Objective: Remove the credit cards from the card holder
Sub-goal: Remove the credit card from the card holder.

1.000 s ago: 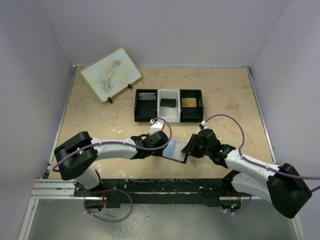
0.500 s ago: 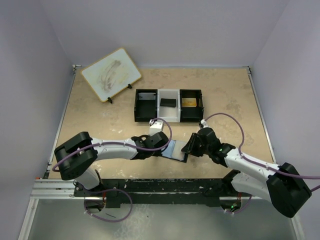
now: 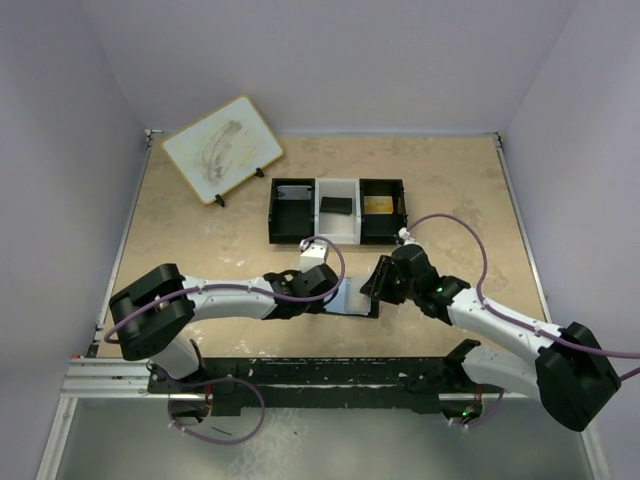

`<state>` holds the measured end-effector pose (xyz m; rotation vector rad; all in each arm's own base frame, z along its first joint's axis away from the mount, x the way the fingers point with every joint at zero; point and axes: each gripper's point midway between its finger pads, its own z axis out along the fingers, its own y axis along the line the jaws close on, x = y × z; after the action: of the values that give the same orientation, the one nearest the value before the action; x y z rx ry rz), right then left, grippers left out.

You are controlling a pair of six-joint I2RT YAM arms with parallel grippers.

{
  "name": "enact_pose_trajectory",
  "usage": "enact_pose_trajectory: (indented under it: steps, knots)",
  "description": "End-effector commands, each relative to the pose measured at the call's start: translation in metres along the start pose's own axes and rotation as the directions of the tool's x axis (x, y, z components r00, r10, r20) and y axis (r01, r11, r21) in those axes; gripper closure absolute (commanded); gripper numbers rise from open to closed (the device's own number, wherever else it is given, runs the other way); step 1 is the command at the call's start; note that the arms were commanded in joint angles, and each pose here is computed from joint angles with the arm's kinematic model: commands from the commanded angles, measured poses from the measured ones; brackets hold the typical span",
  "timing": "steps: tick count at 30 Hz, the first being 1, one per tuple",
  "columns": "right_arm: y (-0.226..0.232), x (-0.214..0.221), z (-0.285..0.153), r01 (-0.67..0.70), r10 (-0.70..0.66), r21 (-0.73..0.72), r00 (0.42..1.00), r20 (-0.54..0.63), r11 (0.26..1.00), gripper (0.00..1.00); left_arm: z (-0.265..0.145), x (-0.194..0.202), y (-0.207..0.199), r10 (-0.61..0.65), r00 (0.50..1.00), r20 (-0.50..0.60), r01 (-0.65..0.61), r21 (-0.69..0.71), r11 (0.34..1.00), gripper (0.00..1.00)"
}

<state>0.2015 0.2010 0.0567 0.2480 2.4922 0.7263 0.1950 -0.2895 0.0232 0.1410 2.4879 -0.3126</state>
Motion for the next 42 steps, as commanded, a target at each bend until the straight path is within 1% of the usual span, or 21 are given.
enact_pose_trajectory:
  steps: [1,4,8,10,12,13,17,19,24,26,31,34,38,40,42]
  knots:
    - [-0.003,-0.015,-0.004,0.032,-0.035,0.066,0.999,0.039,0.997,0.57,-0.005,-0.016,-0.018,-0.040,0.998,0.042,0.038,0.036,0.999,0.93]
    - [-0.016,-0.015,-0.006,0.029,-0.034,0.136,0.999,0.037,0.990,0.54,-0.005,-0.016,-0.018,-0.039,0.998,0.039,0.038,0.033,0.999,0.94]
    - [-0.016,-0.014,-0.006,0.025,-0.030,0.132,0.999,0.037,0.991,0.53,-0.004,-0.015,-0.018,-0.036,0.999,0.036,0.035,0.031,0.999,0.95]
    - [-0.013,-0.012,-0.004,0.026,-0.030,0.114,0.999,0.032,0.993,0.52,-0.005,-0.016,-0.018,-0.037,0.999,0.037,0.036,0.030,0.999,0.96]
    - [-0.004,0.002,-0.002,0.015,-0.014,0.045,0.999,-0.029,0.999,0.52,-0.005,-0.016,-0.018,-0.036,0.999,0.037,0.035,0.033,0.999,0.96]
    - [0.000,0.004,0.001,0.005,-0.005,0.017,0.999,-0.034,1.000,0.52,-0.006,-0.017,-0.019,-0.036,0.999,0.038,0.034,0.034,0.999,0.96]
    - [0.000,0.010,0.007,0.000,0.000,-0.005,0.999,-0.053,1.000,0.56,-0.006,-0.017,-0.019,-0.032,0.999,0.037,0.031,0.033,0.999,0.97]
    - [-0.003,0.013,0.010,-0.009,0.009,0.003,0.998,-0.060,1.000,0.56,-0.005,-0.016,-0.019,-0.032,0.999,0.036,0.031,0.031,0.999,0.97]
    - [-0.019,0.014,0.014,-0.006,0.011,0.084,0.998,-0.058,0.996,0.56,-0.006,-0.015,-0.018,-0.031,0.999,0.034,0.030,0.029,0.999,0.97]
    - [-0.025,0.006,0.015,0.001,0.002,0.127,1.000,-0.018,0.992,0.56,-0.005,-0.014,-0.017,-0.030,0.999,0.033,0.030,0.027,0.999,0.97]
    - [-0.030,0.001,0.012,0.009,-0.010,0.159,1.000,0.000,0.987,0.55,-0.003,-0.013,-0.017,-0.026,0.999,0.028,0.025,0.024,0.999,0.97]
    - [-0.028,0.001,0.009,0.007,-0.007,0.154,1.000,-0.001,0.988,0.54,-0.002,-0.012,-0.017,-0.023,0.999,0.025,0.023,0.024,0.999,0.97]
    - [-0.026,0.009,0.010,0.004,0.000,0.124,1.000,-0.030,0.992,0.54,-0.002,-0.012,-0.018,-0.023,0.999,0.024,0.022,0.026,0.999,0.97]
    - [-0.024,0.013,0.013,0.004,0.001,0.104,0.999,-0.049,0.995,0.55,-0.002,-0.012,-0.018,-0.021,1.000,0.023,0.020,0.025,0.999,0.98]
    - [-0.023,0.011,0.016,0.004,-0.001,0.098,0.999,-0.039,0.995,0.57,-0.001,-0.011,-0.018,-0.019,1.000,0.021,0.018,0.024,1.000,0.98]
